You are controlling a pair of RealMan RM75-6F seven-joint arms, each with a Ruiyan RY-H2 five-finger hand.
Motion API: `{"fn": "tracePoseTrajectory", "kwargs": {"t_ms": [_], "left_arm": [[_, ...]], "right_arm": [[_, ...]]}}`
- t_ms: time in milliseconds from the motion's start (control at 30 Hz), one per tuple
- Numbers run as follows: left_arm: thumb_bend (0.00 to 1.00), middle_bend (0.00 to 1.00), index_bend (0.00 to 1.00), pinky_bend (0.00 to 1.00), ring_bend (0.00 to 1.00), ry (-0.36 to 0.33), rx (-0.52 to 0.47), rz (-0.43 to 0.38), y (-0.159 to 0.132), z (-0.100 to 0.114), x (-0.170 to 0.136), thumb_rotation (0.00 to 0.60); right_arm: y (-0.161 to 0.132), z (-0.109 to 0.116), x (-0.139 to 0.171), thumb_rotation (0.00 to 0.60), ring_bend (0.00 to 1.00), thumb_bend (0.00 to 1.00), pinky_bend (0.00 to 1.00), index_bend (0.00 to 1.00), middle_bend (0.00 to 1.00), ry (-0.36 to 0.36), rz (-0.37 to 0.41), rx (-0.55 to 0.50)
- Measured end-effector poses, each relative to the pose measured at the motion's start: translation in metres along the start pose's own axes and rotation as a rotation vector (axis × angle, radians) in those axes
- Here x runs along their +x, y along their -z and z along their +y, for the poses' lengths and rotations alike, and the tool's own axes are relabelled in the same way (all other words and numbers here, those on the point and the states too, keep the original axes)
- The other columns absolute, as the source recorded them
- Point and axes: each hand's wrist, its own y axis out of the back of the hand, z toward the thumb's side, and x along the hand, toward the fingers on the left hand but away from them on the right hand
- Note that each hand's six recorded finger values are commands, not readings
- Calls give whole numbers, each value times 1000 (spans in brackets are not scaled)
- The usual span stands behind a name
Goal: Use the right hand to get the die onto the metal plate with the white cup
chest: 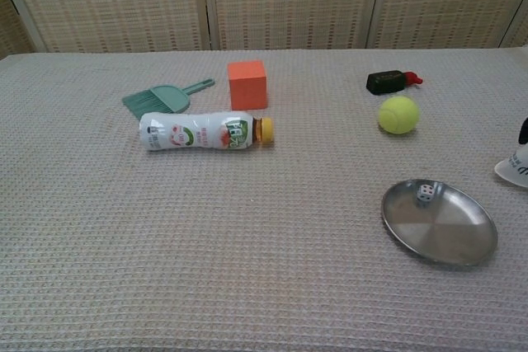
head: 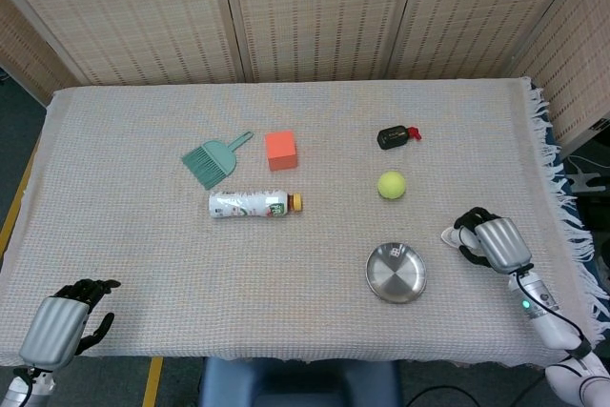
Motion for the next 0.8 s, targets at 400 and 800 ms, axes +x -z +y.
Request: {"fn": "tracePoseTrajectory", "kwargs": {"t_ms": [400,800], "left_arm": [[362,391,304,498,333,5,-1,3,1,-1,1,600],[362,392,304,497,334,-3,13,-7,-3,-2,3,600]], "right_arm": [[-9,15,19,600,0,73,107,0,0,-51,35,54],[-53,61,78,600,0,69,106,0,0,-33,-44,141]]}}
